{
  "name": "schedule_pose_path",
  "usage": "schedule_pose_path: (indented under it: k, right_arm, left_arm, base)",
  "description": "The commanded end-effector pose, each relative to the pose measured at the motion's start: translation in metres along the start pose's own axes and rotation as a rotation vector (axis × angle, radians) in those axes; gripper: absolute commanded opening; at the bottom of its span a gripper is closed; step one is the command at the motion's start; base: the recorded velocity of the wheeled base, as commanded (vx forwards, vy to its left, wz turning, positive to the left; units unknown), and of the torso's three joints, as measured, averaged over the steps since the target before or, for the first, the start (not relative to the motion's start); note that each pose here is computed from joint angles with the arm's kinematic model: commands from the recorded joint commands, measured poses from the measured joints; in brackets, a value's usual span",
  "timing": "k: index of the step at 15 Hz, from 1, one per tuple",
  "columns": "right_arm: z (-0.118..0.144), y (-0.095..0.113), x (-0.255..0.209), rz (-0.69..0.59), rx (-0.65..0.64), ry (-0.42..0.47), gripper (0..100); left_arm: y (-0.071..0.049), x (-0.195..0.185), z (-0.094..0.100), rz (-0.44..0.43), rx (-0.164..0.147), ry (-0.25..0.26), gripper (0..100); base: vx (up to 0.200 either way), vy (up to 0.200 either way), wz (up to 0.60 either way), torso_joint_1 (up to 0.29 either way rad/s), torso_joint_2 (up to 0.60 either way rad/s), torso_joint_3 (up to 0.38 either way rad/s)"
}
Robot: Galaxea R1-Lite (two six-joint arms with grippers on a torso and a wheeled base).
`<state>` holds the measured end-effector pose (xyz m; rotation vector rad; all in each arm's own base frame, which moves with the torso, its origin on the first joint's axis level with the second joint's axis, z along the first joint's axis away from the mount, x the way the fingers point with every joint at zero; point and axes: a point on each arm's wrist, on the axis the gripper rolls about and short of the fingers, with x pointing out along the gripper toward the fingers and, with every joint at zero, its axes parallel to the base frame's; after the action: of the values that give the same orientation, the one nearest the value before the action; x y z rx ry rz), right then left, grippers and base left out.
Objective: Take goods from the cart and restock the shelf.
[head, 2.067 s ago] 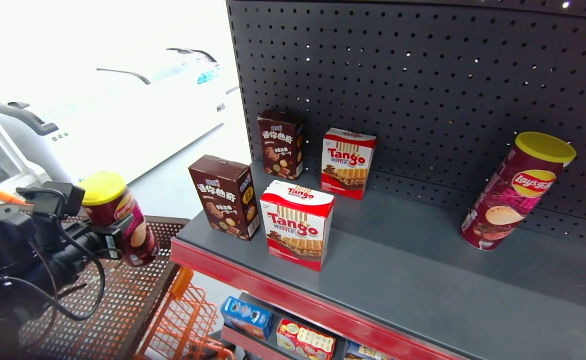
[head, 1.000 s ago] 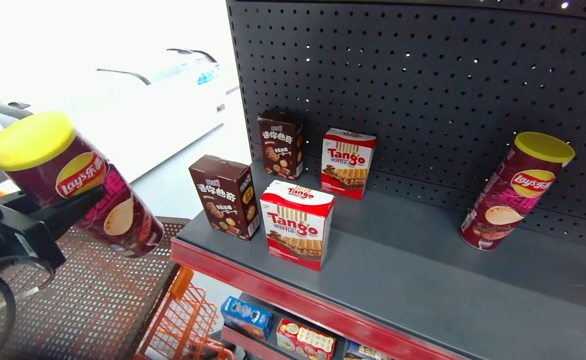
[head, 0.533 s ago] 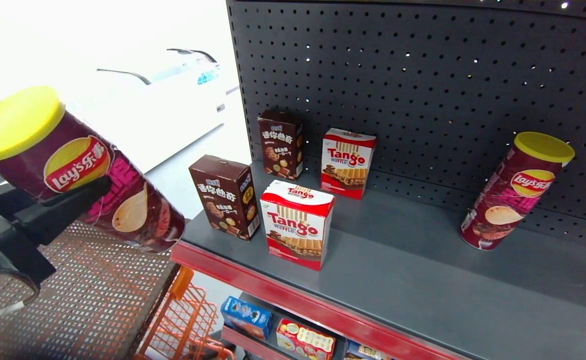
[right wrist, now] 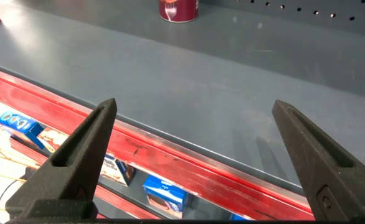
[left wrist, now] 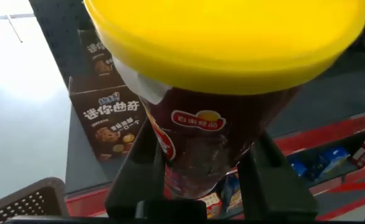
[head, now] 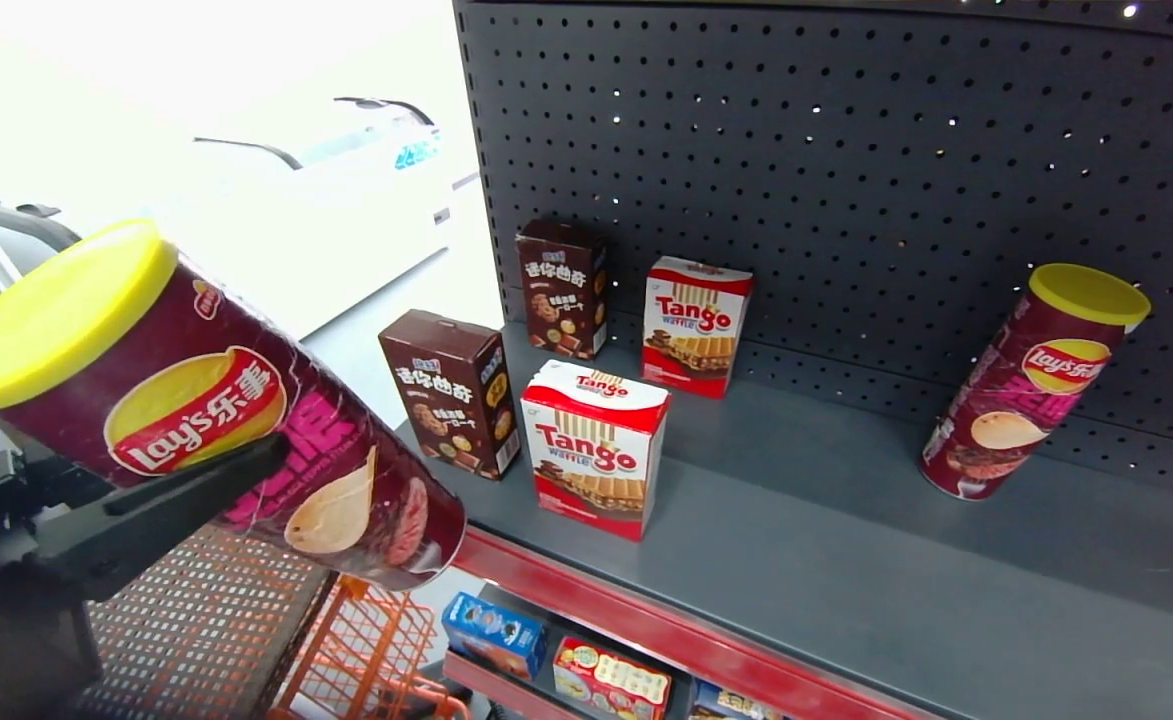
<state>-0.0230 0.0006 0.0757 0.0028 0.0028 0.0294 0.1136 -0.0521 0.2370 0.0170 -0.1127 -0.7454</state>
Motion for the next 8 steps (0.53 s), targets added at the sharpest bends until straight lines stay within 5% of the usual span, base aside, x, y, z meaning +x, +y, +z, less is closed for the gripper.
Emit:
schedule_pose_path:
  k: [1,8]
  right_arm:
    - [0.000,0.000,0.000,0.001,0.000,0.000,100]
    - [0.000,0.000,0.000,0.001,0.000,0.000,100]
  left_arm:
    - [-0.001,0.000,0.003,-0.021,0.007,-0.015,0]
    - [0.002,0.010,0.002,-0.080,-0.005,0.008,0]
  base:
    - [0.000,0.000,0.00,0.000,0.00,0.000]
    - [0.000,0.000,0.00,0.000,0.00,0.000]
